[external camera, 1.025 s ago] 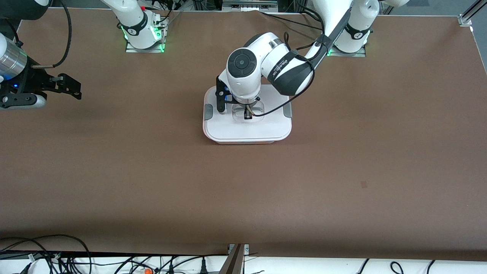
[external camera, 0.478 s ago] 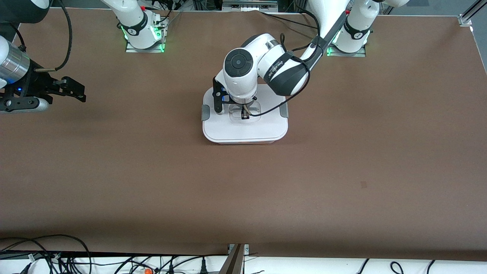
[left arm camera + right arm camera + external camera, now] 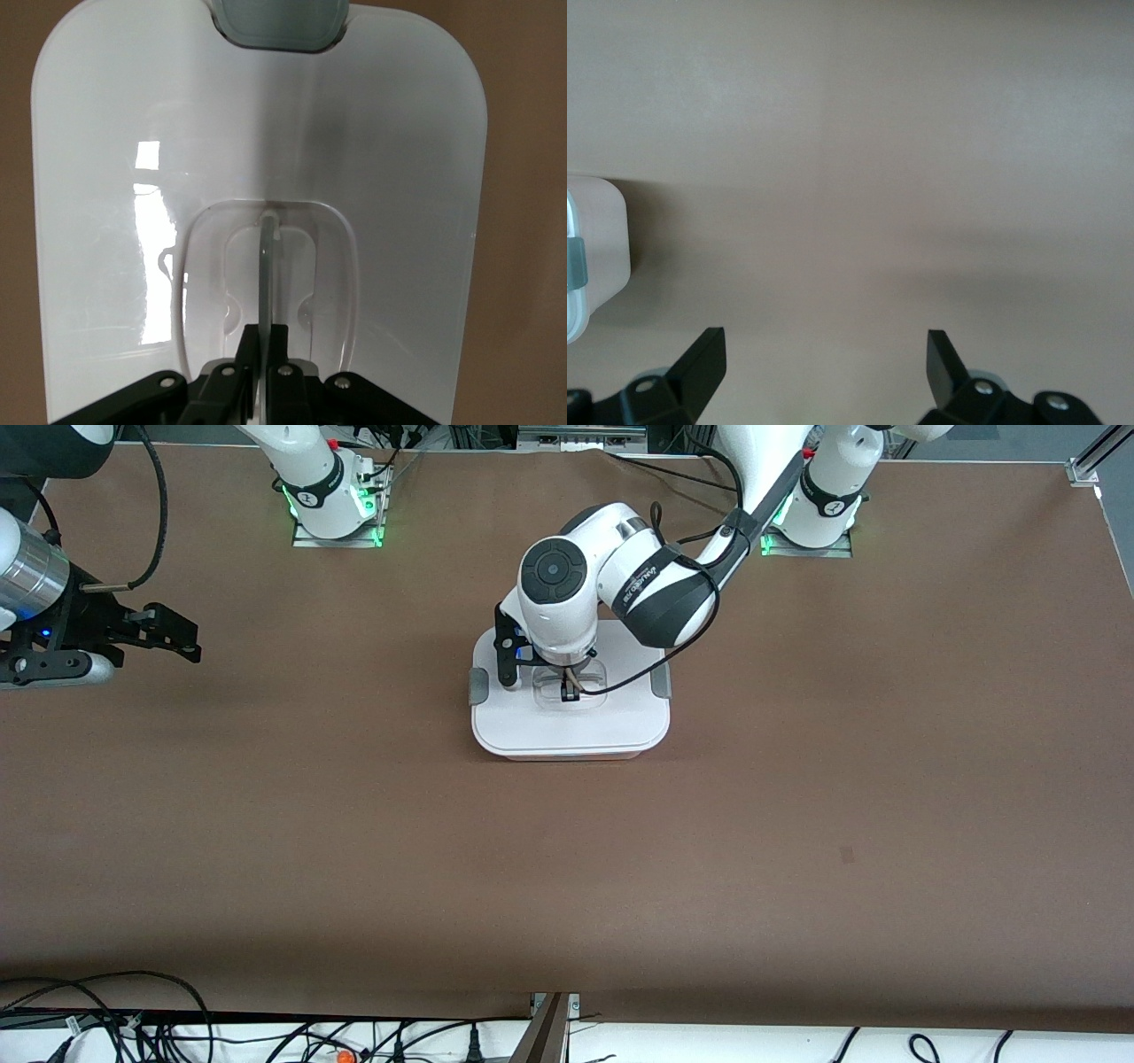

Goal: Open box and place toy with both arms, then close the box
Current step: 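Lower the lid onto the tub and press it down with the left gripper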

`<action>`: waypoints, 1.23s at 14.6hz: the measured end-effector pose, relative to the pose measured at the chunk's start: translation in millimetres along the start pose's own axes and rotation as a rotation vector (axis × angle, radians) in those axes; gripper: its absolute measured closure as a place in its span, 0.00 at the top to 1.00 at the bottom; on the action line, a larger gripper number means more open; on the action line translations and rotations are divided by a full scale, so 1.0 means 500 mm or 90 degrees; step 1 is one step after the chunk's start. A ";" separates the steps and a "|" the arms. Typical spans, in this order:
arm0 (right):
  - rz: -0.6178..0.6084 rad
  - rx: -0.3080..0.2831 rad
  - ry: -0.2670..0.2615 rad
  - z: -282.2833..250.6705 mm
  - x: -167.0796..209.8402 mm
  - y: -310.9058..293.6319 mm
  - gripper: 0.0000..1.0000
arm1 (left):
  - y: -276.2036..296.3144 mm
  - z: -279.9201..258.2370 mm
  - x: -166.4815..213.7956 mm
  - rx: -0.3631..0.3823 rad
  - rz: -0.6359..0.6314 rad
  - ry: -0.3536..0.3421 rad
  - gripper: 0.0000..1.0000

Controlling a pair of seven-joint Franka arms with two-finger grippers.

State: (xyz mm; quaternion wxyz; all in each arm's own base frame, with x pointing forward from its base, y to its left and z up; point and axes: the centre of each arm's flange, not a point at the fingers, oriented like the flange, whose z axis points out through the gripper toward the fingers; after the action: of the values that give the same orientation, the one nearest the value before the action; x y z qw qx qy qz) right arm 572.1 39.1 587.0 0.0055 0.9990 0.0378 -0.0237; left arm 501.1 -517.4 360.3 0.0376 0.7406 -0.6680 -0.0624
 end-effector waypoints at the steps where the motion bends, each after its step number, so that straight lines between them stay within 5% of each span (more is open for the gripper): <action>1: 0.000 0.000 0.000 0.000 0.000 0.000 1.00 | 0.002 0.000 0.000 -0.002 0.000 -0.003 0.07; 15: 0.001 0.000 0.000 0.000 0.000 0.002 1.00 | 0.016 0.006 0.007 0.003 0.012 -0.019 0.07; 18: 0.001 0.000 0.000 0.000 0.000 0.002 1.00 | 0.010 -0.002 -0.001 0.003 0.005 -0.023 0.29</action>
State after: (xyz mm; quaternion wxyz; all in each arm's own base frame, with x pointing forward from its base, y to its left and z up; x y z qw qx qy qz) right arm 572.2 38.1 587.0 0.0054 0.9990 0.0367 -0.0237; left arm 496.1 -517.4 361.9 0.0240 0.7368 -0.6716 -0.0740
